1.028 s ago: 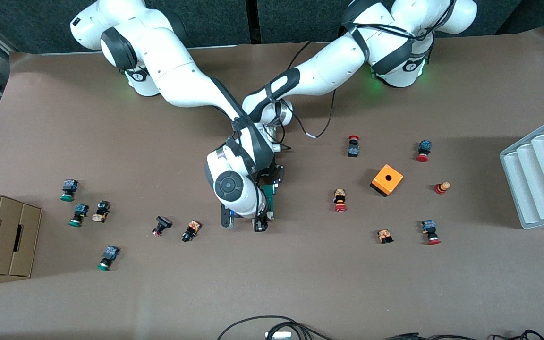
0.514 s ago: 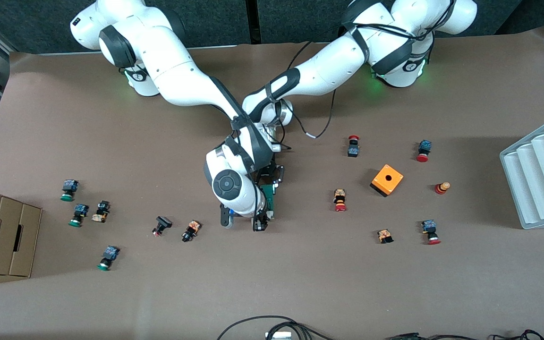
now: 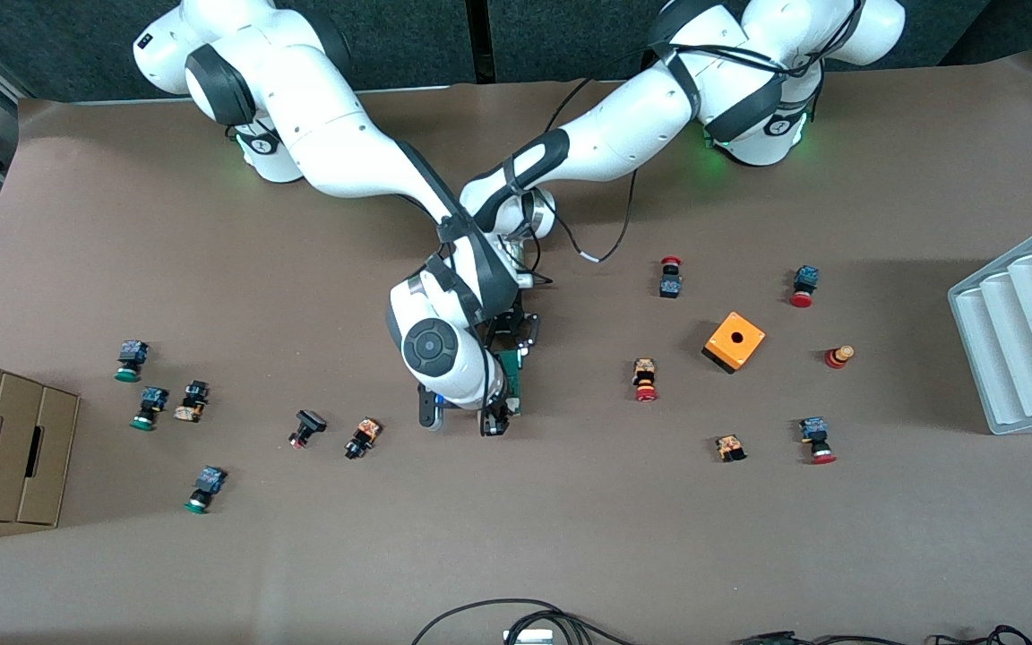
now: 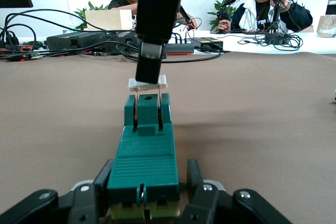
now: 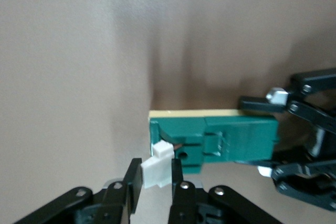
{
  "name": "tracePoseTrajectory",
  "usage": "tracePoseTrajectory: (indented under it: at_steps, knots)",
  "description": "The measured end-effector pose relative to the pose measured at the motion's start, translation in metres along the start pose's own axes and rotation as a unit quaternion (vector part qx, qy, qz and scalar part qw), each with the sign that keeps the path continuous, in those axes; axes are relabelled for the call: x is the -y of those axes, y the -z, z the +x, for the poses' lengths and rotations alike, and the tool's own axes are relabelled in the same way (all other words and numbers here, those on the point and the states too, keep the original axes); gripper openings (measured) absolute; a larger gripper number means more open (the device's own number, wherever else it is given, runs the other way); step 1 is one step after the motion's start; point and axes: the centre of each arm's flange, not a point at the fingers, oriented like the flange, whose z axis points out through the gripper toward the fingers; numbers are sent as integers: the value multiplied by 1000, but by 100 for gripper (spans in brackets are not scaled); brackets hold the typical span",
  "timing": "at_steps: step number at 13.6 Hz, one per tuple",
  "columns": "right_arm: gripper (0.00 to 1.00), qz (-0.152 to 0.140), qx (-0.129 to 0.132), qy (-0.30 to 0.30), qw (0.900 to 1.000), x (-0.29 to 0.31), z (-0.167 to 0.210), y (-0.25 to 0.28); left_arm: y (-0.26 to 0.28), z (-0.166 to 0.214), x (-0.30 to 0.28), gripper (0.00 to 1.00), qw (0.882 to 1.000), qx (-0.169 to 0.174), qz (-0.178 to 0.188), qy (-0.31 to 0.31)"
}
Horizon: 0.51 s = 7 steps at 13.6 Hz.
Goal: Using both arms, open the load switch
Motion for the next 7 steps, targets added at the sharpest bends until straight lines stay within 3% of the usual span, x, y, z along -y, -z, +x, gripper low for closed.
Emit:
tracePoseTrajectory:
  at_steps: [7]
  knots:
    - [26, -18, 4, 5, 1000, -13, -9, -1, 1, 0, -1, 60, 1000, -1, 0, 0]
